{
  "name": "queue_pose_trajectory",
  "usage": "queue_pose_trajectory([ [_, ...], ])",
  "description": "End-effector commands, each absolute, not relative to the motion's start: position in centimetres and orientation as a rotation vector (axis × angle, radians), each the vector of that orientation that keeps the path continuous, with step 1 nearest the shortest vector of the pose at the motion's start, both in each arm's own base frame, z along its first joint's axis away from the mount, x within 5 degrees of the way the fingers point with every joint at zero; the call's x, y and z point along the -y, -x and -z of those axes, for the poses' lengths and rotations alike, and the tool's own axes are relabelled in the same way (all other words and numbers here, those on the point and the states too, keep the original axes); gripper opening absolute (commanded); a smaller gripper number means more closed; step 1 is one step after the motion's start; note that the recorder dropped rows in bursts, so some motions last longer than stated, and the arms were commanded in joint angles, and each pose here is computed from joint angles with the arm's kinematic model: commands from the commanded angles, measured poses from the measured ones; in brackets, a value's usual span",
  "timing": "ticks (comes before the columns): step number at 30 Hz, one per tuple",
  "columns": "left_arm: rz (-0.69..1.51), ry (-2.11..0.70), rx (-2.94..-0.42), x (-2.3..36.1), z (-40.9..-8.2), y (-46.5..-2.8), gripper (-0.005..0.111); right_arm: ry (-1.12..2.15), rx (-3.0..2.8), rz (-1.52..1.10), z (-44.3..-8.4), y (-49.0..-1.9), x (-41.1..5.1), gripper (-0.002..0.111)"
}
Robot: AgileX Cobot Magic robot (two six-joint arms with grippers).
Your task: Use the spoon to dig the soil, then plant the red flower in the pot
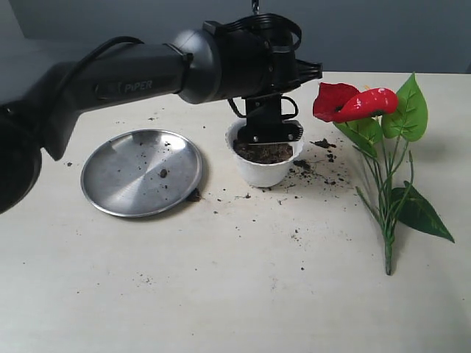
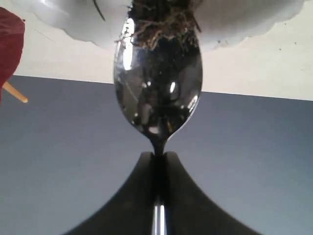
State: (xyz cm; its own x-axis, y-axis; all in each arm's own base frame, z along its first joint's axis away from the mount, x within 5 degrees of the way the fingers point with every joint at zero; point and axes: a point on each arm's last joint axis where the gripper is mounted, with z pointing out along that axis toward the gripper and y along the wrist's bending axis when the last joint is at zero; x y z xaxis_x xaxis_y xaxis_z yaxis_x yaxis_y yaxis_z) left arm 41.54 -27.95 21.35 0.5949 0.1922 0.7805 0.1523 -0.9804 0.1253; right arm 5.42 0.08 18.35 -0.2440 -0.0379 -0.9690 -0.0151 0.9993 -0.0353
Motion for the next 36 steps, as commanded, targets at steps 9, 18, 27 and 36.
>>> queue_pose_trajectory([
  [9, -1.411, -2.777, -0.351, 28.3, -19.4, -41.8, 0.000, 0.039, -1.804, 0.030, -18.4, -5.4, 0.0, -0.001],
  [18, -1.334, -2.820, -0.354, 29.9, -17.7, -40.5, 0.000, 0.039, -1.809, 0.029, -18.4, -5.4, 0.0, -0.001],
  [27, -1.257, -2.949, -0.482, 30.5, -17.2, -38.3, 0.000, 0.039, -1.809, 0.029, -18.4, -5.4, 0.0, -0.001],
  [36, -1.310, -2.930, -0.443, 30.7, -18.0, -38.2, 0.000, 0.039, -1.809, 0.029, -18.4, -5.4, 0.0, -0.001],
])
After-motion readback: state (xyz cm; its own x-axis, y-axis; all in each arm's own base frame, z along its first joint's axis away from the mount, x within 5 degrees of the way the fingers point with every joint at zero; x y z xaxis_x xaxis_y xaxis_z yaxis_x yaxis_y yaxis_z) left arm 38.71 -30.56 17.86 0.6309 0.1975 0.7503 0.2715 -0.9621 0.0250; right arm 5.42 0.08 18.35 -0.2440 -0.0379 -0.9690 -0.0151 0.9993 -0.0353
